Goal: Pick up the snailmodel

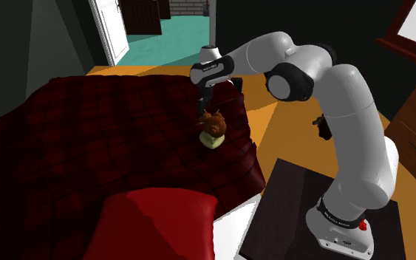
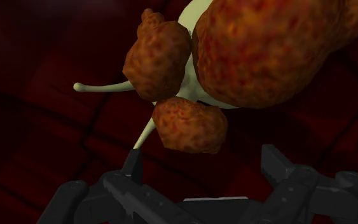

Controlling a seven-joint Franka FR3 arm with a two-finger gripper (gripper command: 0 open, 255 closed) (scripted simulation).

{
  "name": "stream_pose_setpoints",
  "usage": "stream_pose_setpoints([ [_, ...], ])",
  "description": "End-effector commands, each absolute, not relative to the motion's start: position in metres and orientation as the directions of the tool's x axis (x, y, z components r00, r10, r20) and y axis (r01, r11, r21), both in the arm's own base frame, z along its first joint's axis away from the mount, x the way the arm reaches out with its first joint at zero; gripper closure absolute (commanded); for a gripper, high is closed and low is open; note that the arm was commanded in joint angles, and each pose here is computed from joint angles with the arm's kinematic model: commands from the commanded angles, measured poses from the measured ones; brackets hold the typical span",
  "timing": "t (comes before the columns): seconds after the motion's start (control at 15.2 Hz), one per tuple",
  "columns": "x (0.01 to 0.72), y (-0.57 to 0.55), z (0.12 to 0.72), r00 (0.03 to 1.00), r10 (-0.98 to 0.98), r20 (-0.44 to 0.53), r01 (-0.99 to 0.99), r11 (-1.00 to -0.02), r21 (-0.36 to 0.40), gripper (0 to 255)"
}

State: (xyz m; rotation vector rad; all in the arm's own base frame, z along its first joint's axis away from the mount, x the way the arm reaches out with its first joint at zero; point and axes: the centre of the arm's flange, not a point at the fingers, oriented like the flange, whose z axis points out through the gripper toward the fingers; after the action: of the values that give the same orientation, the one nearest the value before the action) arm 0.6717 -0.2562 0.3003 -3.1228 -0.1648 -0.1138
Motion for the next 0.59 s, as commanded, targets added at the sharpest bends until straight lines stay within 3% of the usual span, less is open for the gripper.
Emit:
stream_pose_setpoints([
  [0.0,0.675,-0.260,0.291,0.992,0.106,0.074,0.107,-0.994,-0.009,0],
  [0.46,0.675,-0.260,0.261,0.992,0.106,0.074,0.107,-0.994,-0.009,0],
  [0.53,0.675,-0.260,0.262,0.992,0.106,0.074,0.107,-0.994,-0.009,255],
])
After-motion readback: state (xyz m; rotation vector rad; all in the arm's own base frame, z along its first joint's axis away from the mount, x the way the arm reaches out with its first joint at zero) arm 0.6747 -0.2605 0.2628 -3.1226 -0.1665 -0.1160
